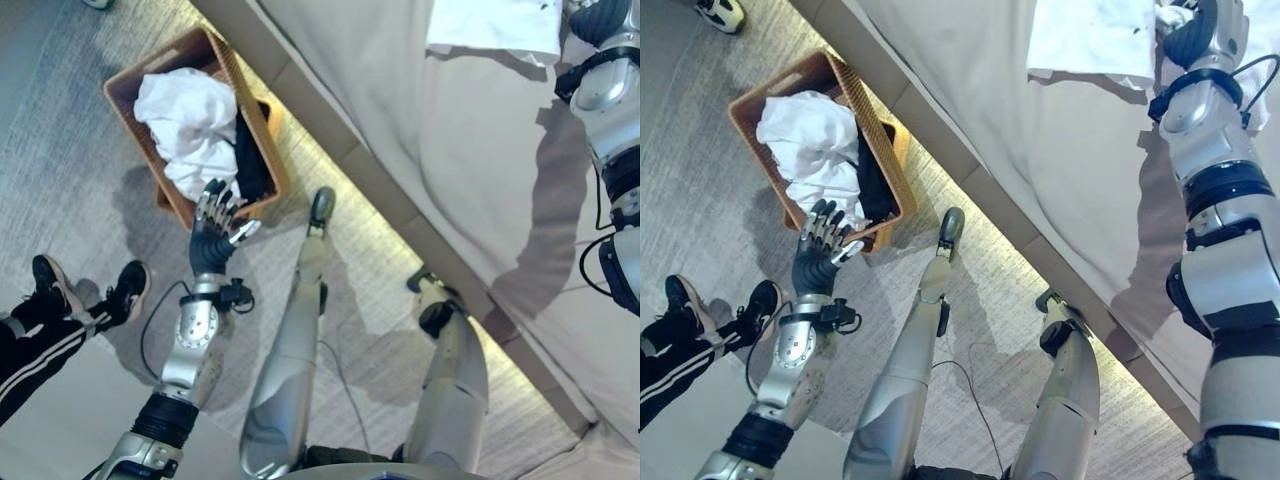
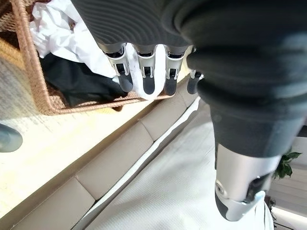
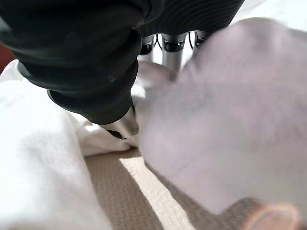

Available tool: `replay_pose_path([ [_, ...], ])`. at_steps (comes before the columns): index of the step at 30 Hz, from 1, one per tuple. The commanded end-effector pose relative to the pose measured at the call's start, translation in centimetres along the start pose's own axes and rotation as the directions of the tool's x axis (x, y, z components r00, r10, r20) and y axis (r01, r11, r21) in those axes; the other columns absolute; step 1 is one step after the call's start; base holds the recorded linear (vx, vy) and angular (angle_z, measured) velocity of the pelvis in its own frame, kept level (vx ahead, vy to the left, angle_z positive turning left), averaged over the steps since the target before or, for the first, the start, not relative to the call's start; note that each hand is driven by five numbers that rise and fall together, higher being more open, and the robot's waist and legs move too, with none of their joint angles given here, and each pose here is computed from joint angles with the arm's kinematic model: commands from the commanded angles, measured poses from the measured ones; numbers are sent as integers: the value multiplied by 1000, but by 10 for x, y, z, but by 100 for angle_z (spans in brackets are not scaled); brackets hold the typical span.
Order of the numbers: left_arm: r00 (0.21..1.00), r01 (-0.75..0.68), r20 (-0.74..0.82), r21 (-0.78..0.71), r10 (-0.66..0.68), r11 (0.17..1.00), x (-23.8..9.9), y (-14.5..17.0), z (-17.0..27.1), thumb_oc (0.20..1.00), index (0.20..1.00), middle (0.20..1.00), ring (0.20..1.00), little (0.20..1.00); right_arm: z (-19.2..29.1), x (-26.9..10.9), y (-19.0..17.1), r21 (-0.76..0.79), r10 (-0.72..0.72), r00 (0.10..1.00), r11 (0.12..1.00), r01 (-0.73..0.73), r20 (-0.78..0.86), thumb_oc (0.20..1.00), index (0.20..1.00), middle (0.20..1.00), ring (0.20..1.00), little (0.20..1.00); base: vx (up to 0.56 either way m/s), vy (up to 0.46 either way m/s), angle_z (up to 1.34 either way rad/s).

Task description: Pick up clothes into the bucket

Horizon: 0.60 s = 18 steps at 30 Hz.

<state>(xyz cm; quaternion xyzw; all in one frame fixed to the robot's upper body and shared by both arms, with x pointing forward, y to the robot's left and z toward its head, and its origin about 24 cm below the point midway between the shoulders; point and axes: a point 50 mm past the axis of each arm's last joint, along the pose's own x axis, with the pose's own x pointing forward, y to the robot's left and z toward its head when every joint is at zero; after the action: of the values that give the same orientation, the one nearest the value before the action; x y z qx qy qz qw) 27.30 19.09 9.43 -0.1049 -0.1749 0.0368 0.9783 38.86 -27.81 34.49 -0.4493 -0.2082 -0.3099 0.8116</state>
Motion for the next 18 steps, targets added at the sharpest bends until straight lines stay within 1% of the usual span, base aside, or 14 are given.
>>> replay_pose_path([
  [1, 997, -6, 73, -23, 7, 1000, -2, 4, 13, 1000, 1000, 1000, 1000, 1000, 0, 1, -12, 24, -35, 998, 999, 34, 47, 200, 200, 200, 200, 200, 0, 0, 0],
  [4, 998, -7, 70, -22, 8, 1000, -1, 3, 12, 1000, 1000, 1000, 1000, 1000, 2, -3, -8, 94, -34, 998, 995, 29, 57, 200, 200, 200, 200, 200, -21, 1, 0],
  [7, 998, -12, 59, -21, 13, 1000, -2, 3, 9, 1000, 1000, 1000, 1000, 1000, 1, -13, 5, 180, -11, 997, 984, -3, 78, 200, 200, 200, 200, 200, 0, 0, 0],
  [8, 999, -10, 53, -15, 10, 1000, -2, 3, 8, 1000, 1000, 1000, 1000, 1000, 5, -26, 18, 232, 19, 992, 971, -48, 127, 200, 200, 200, 200, 200, -14, 14, -4],
  [9, 999, -9, 50, -12, 9, 1000, -2, 3, 8, 1000, 1000, 1000, 1000, 1000, 3, -27, 19, 233, 20, 992, 971, -49, 123, 200, 200, 200, 200, 200, -12, 25, -5],
  [11, 999, -6, 48, 1, 6, 1000, 0, 2, 6, 1000, 1000, 1000, 1000, 1000, 2, -41, 32, 285, 50, 988, 954, -91, 148, 200, 200, 200, 200, 200, -42, 33, -9],
  [12, 998, 11, 56, 14, -12, 1000, 4, -2, 7, 1000, 1000, 1000, 1000, 1000, 2, -56, 41, 350, 62, 983, 929, -121, 174, 200, 200, 200, 200, 200, -80, 42, -15],
  [13, 998, 12, 55, 16, -13, 1000, 4, -2, 7, 1000, 1000, 1000, 1000, 1000, 1, -57, 41, 350, 62, 983, 929, -120, 172, 200, 200, 200, 200, 200, -73, 39, -17],
  [15, 999, 38, 30, 62, -40, 997, 7, -4, 2, 1000, 1000, 1000, 1000, 1000, -8, -82, 53, 371, 118, 971, 909, -190, 208, 200, 200, 200, 200, 200, 9, -2, -17],
  [16, 999, 40, 28, 63, -42, 997, 6, -4, 2, 1000, 1000, 1000, 1000, 1000, -9, -83, 53, 371, 119, 971, 909, -190, 206, 200, 200, 200, 200, 200, 15, 11, -17],
  [18, 998, 59, 13, 126, -61, 990, 12, -3, -1, 1000, 1000, 1000, 1000, 1000, -10, -101, 62, 383, 171, 955, 887, -257, 244, 200, 200, 200, 200, 200, 37, 29, -24],
])
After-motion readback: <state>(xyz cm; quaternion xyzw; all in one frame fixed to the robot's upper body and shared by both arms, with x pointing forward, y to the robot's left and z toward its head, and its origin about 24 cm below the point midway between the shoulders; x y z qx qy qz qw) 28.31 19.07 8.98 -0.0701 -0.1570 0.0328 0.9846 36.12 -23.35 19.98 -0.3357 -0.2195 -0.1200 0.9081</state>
